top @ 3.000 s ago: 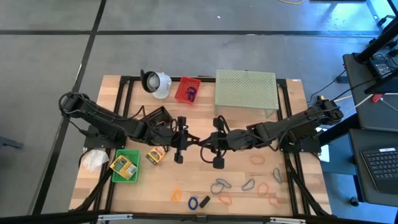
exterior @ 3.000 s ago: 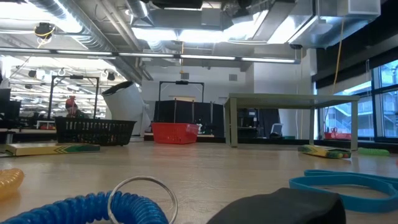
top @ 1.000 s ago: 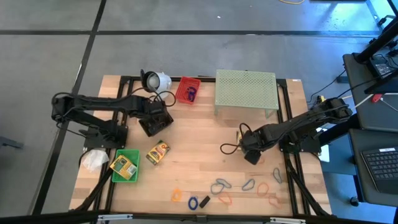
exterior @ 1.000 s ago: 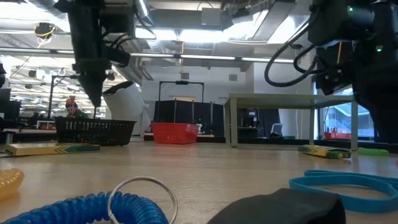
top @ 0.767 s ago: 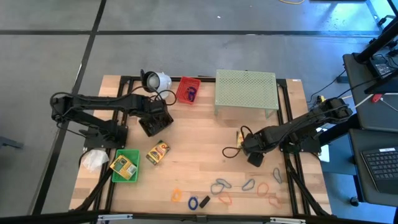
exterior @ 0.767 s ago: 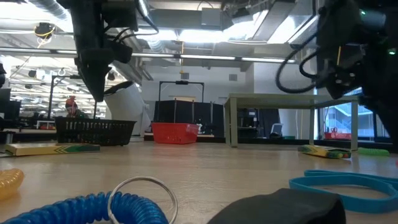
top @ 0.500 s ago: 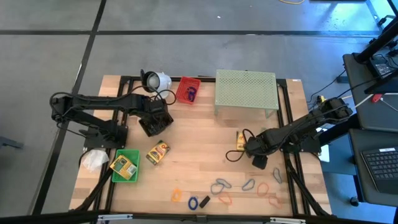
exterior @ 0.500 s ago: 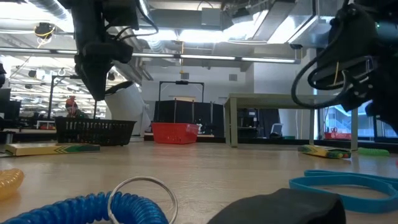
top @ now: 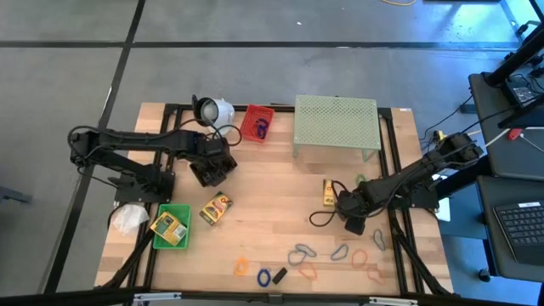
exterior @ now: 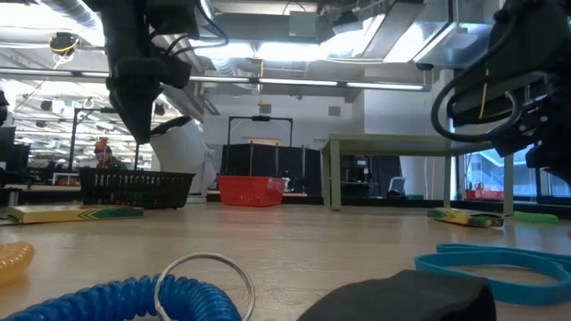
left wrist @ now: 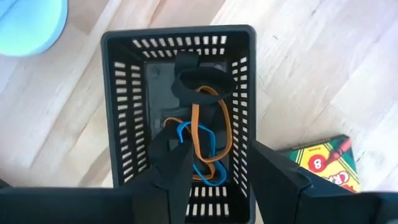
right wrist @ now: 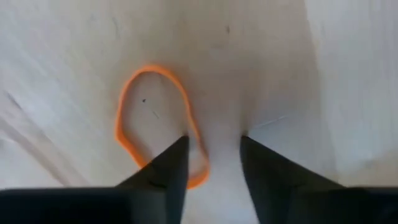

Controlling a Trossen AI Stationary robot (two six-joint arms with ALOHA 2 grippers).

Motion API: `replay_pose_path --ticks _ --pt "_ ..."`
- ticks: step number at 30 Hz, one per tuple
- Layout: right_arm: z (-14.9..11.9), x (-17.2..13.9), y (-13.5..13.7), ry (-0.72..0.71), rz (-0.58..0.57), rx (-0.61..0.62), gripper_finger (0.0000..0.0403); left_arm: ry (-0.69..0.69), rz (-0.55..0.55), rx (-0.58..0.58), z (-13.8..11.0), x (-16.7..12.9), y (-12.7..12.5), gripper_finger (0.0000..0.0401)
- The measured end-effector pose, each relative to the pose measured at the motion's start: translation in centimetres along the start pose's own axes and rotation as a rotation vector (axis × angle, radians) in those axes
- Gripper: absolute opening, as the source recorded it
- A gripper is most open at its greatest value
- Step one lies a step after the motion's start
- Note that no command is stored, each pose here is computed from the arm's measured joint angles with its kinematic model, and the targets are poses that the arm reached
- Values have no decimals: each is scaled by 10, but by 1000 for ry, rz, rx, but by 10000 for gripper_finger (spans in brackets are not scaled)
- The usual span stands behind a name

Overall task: Pick & Place Office Desk Supplies
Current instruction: Put the orange rubber band into the black bin

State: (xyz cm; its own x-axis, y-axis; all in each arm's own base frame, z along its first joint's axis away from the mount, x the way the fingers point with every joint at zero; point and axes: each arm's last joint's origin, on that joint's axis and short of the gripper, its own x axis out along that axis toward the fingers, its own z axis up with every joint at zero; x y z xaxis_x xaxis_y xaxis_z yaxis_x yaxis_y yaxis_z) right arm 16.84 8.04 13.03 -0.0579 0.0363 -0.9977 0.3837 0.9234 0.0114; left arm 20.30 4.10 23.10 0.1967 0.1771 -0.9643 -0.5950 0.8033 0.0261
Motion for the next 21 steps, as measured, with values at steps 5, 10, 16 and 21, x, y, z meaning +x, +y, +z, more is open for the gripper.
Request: replay_pose_path --ticks 5,10,16,21 --pt "1 0 1 -9 13 33 43 -51 -25 1 5 0 -3 145" --pt "3 -3 4 -19 21 38 11 -75 -73 -3 8 -1 -5 143" --pt "20 -32 22 -146 39 -82 5 -77 -97 -3 9 -1 -6 138" --pt "41 -74 39 -383 3 -138 4 -144 -129 9 15 -2 -11 136"
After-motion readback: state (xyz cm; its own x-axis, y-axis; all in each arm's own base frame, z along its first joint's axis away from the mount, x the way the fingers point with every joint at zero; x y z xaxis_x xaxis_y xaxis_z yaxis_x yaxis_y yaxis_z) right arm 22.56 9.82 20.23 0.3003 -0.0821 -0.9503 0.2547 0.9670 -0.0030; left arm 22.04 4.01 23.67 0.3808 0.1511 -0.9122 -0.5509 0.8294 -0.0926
